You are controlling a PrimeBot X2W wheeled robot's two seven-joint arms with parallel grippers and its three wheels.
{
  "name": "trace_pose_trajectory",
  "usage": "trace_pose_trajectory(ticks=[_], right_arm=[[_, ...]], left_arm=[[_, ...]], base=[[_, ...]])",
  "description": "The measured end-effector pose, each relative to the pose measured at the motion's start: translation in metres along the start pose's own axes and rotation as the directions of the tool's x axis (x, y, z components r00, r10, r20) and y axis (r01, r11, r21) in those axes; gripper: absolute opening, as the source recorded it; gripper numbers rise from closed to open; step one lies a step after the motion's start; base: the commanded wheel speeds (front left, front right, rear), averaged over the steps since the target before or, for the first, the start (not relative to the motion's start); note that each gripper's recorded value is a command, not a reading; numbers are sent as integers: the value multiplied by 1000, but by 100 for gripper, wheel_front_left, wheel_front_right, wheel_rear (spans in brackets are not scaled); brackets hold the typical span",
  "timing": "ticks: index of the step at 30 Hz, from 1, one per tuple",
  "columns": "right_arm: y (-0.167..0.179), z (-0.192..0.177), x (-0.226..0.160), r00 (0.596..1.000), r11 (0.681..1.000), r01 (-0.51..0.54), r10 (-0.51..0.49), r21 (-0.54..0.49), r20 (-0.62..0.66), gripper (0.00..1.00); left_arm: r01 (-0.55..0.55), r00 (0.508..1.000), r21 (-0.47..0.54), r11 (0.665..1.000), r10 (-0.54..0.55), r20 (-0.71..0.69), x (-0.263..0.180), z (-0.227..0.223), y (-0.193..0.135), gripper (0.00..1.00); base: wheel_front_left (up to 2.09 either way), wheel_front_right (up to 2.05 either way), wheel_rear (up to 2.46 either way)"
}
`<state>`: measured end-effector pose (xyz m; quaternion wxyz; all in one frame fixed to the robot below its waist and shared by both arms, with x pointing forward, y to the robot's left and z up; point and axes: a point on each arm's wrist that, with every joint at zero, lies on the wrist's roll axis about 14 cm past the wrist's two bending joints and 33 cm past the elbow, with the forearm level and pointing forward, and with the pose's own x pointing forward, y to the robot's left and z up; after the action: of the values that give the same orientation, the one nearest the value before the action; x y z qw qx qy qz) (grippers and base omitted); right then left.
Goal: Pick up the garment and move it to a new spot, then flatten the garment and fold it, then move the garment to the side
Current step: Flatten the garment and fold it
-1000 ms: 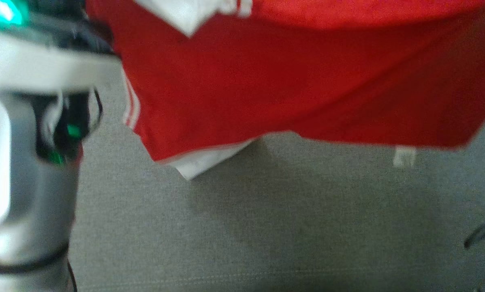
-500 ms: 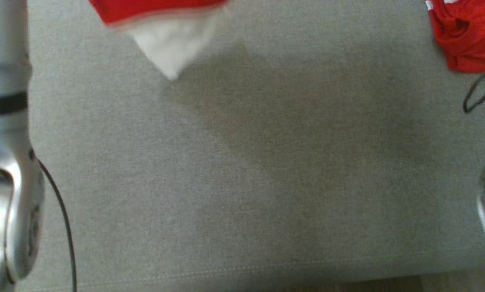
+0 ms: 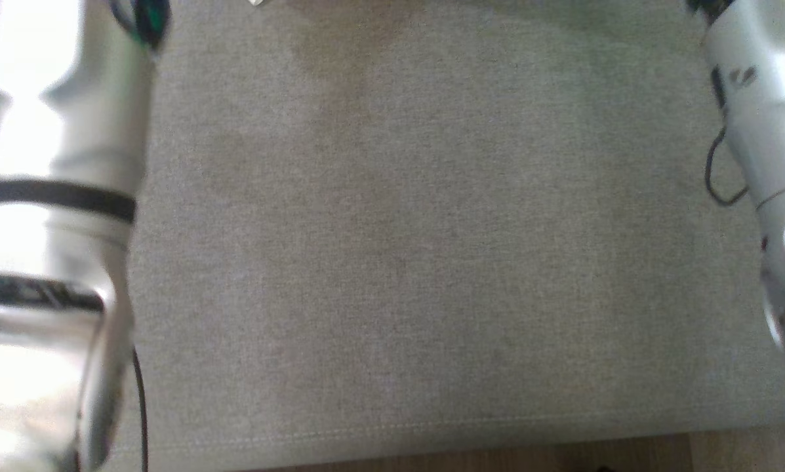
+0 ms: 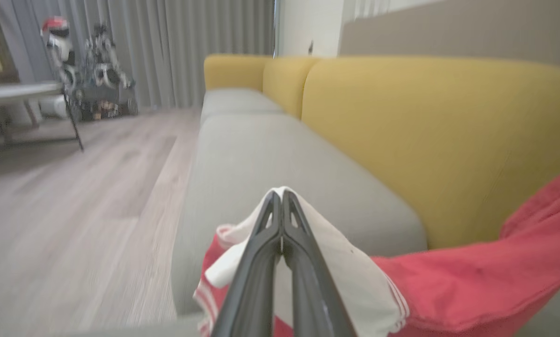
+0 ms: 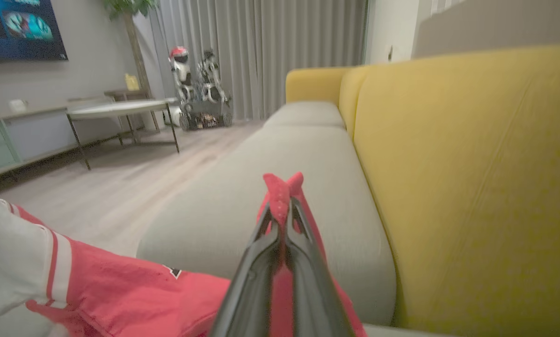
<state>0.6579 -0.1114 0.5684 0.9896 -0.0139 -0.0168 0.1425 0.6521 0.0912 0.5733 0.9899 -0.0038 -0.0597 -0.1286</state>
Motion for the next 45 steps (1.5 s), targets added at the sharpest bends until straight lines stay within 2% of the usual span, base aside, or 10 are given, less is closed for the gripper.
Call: trace_pose_trajectory(ticks=[3, 6, 9, 12, 19, 31, 39, 45], right_arm=[[3, -46, -9, 995, 1000, 6, -3, 25, -99, 0], [9, -86, -28, 984, 997, 19, -5, 76, -178, 0], [10, -114, -47, 974, 990, 46, -15, 132, -225, 0], [6, -120, -68, 976, 980, 73, -32, 185, -213, 0], [13, -145, -151, 969, 958, 117, -52, 262, -243, 0], [9, -146, -268, 950, 917, 238, -152, 320, -272, 0], [23, -136, -314, 933, 911, 263, -157, 317, -324, 0], [28, -133, -340, 917, 910, 287, -170, 299, -361, 0]], left_arm=[[-40, 987, -54, 998, 31, -160, -26, -66, 5, 0], [-79, 970, -106, 991, 52, -237, -49, -98, 6, 0], [-119, 969, -155, 981, 80, -235, -61, -105, 10, 0], [-145, 968, -192, 971, 99, -229, -81, -107, 10, 0], [-195, 952, -233, 953, 127, -278, -166, -127, 3, 0], [-280, 929, -251, 927, 196, -313, -283, -103, -7, 0], [-323, 903, -253, 912, 217, -372, -336, -75, -21, 0], [-337, 891, -255, 906, 220, -397, -356, -61, -26, 0]], base=[[0, 0, 0], [0, 0, 0], [0, 0, 0], [0, 0, 0], [0, 0, 0], [0, 0, 0], [0, 0, 0], [0, 0, 0]])
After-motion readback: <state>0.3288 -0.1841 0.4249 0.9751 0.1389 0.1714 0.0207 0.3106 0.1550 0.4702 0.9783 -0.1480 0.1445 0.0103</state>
